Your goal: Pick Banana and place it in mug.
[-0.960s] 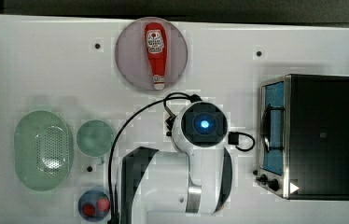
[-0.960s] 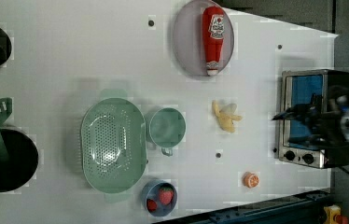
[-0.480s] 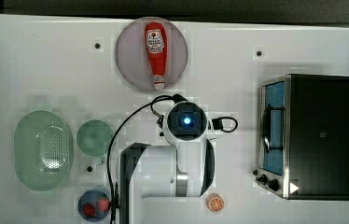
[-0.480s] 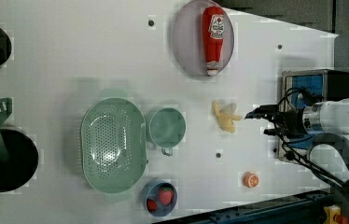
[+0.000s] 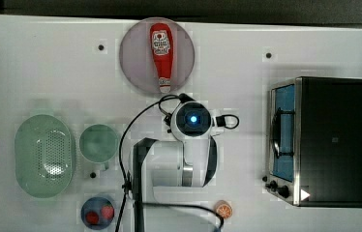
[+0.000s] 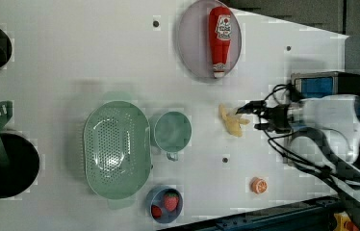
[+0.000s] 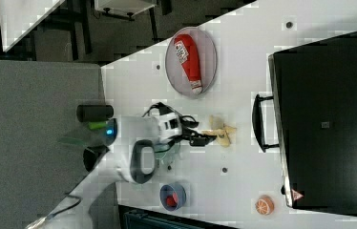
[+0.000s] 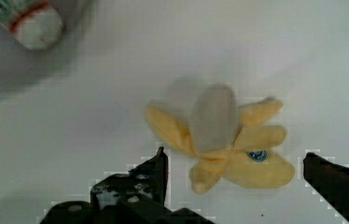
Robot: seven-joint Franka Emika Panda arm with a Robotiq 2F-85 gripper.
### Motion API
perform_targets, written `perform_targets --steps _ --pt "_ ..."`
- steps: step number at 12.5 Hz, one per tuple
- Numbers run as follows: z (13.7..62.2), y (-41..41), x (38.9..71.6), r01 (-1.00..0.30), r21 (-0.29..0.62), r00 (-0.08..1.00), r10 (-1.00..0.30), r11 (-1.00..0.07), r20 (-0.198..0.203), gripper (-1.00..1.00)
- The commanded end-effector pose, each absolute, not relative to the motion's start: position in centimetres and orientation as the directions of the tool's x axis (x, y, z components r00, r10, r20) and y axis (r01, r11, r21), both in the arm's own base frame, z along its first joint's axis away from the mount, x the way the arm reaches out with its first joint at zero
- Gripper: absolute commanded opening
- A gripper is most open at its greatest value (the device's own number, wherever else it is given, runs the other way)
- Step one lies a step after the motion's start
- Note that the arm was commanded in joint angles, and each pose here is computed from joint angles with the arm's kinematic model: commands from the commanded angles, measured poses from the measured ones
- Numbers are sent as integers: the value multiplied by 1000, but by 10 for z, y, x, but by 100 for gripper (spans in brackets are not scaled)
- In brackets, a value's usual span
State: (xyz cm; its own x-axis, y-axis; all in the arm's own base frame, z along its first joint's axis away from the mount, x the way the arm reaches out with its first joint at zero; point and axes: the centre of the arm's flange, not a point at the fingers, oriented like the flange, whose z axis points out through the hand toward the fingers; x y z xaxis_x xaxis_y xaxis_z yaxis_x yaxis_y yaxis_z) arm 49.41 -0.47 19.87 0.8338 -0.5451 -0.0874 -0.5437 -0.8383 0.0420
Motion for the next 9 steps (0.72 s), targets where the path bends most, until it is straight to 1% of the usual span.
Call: perform_targets --steps 1,3,4,5,6,7,9 --pt "170 -18 484 -506 40 859 -507 -862 -64 100" --pt "153 -18 485 -506 24 861 -507 -862 -35 100" --pt "148 -17 484 -504 24 863 -505 -863 -36 93" --pt "143 -19 482 -507 30 860 -508 -861 -44 70" --pt "142 -21 482 -510 29 859 -511 -860 -39 43" --pt "145 -21 485 -510 21 860 -510 -860 -25 18" --pt "145 -21 485 -510 19 860 -510 -860 -21 -25"
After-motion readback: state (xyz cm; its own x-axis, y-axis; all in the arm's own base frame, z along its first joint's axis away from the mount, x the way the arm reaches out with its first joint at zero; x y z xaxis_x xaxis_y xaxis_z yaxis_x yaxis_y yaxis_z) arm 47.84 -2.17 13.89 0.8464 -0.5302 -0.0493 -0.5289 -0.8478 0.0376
